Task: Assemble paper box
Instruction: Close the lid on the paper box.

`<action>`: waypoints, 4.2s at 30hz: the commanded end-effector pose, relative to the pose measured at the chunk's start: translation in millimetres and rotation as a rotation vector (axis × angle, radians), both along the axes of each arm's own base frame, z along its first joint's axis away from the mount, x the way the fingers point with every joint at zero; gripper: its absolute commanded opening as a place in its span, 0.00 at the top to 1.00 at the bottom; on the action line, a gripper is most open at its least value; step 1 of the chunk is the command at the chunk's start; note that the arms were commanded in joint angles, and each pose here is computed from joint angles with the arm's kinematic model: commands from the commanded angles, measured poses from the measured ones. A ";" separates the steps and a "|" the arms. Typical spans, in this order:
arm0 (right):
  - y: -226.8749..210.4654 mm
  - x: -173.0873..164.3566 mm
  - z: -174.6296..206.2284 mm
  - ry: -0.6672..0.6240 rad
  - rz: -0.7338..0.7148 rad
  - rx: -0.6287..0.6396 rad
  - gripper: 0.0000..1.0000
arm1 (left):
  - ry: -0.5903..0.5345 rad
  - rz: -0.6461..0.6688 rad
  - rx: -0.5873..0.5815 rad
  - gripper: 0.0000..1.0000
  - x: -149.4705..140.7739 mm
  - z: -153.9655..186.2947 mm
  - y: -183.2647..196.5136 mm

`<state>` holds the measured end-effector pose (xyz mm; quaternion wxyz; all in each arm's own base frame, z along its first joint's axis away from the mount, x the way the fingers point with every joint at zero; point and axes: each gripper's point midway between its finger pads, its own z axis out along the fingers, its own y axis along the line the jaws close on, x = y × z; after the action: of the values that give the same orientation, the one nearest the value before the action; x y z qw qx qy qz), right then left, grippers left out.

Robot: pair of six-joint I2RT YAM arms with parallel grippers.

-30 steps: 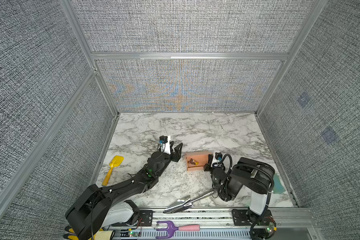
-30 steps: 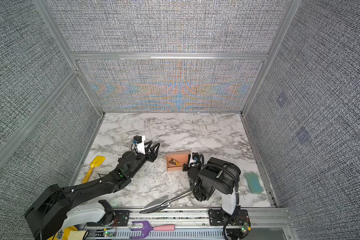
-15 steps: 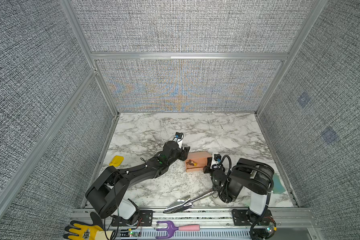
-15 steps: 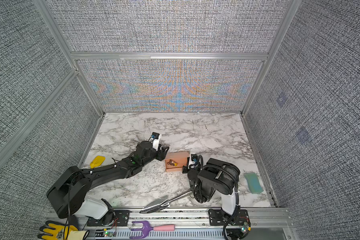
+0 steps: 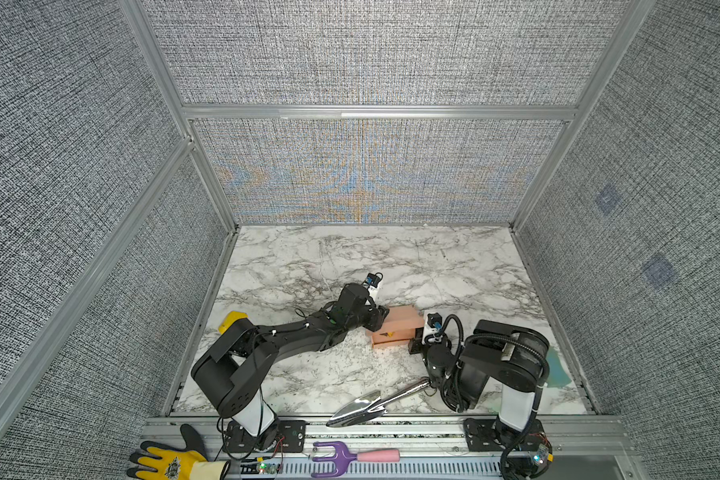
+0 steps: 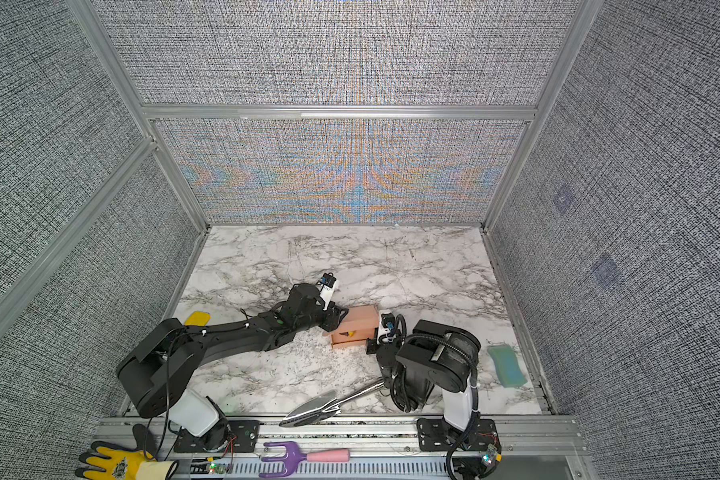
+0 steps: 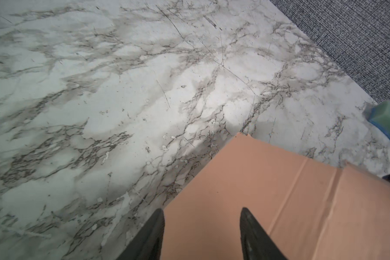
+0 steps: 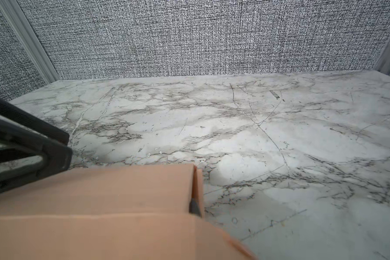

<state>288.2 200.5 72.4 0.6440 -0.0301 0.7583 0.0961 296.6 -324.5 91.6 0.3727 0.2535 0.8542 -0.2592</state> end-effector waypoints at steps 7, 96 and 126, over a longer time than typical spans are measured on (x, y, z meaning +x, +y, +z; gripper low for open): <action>2.7 -8.2 4.5 -0.002 0.031 0.002 0.42 | 0.032 0.016 0.037 0.46 -4.5 -26.1 0.4; 13.7 11.9 -32.8 0.778 0.290 0.004 0.37 | 0.043 0.100 0.067 0.45 5.0 7.9 -4.4; 14.4 -1.9 -52.4 0.770 0.301 0.067 0.35 | 0.363 0.176 -0.299 0.40 -44.3 -32.4 22.0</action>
<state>303.5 224.3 42.3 0.3393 -0.0844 0.9053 0.2412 247.1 -295.7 55.1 0.2602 0.0721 0.8857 -0.3777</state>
